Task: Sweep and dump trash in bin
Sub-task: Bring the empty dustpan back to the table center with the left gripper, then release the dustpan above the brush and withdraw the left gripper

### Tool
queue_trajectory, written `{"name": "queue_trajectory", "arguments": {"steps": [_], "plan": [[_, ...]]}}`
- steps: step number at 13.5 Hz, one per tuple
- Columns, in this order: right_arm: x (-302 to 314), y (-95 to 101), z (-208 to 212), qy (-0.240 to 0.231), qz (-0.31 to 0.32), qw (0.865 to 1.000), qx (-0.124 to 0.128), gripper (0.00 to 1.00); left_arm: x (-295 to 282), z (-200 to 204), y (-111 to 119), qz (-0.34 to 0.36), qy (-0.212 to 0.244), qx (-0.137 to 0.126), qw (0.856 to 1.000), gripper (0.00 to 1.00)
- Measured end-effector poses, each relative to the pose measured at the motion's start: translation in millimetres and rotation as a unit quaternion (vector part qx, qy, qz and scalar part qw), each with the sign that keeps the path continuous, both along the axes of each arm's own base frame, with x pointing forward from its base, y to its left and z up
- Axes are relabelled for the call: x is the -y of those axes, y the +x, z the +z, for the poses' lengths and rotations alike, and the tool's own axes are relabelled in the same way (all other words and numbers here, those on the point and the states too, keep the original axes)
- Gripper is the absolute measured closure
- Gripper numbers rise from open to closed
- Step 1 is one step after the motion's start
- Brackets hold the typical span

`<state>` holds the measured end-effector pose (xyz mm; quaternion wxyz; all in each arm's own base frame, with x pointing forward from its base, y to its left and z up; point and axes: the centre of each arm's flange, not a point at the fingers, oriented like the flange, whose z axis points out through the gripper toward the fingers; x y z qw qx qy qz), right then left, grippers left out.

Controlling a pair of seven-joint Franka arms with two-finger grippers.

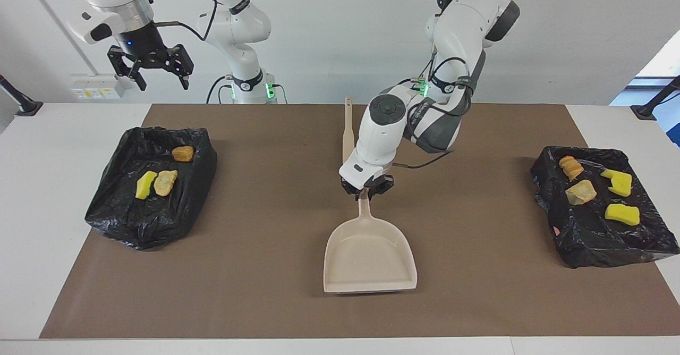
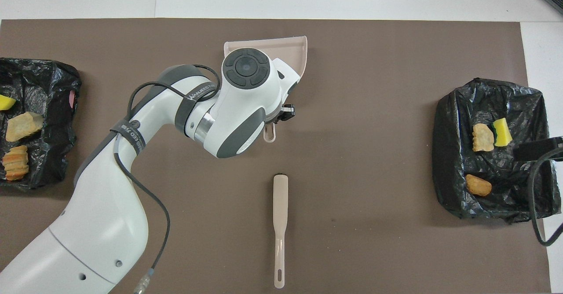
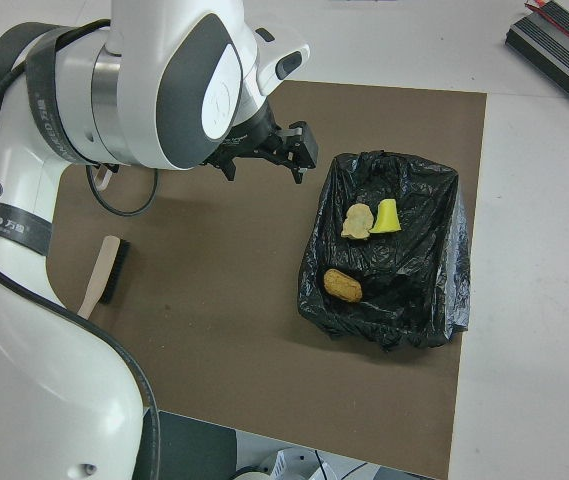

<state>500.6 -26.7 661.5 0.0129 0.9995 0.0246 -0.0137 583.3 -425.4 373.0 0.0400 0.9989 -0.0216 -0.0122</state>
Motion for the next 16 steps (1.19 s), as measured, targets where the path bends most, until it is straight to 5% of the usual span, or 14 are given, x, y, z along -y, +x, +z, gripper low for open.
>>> {"name": "queue_trajectory", "arguments": {"steps": [5,7,13,16], "plan": [[0.0,0.0,-0.2,0.0,0.0,1.0,0.0,0.0,19.5,-10.2,-9.9,-0.012,-0.002,-0.009,1.0,0.68],[0.0,-0.1,-0.8,0.0,0.0,1.0,-0.001,0.0,23.4,-7.4,-12.9,-0.016,0.0,-0.01,1.0,0.61],[0.0,-0.3,-0.7,0.0,0.0,1.0,-0.001,0.0,24.3,9.9,-17.8,-0.021,0.013,-0.007,1.0,0.0],[0.0,-0.4,-0.8,0.0,0.0,1.0,-0.001,0.0,6.2,46.8,-15.4,-0.009,0.028,0.008,1.0,0.0]]}}
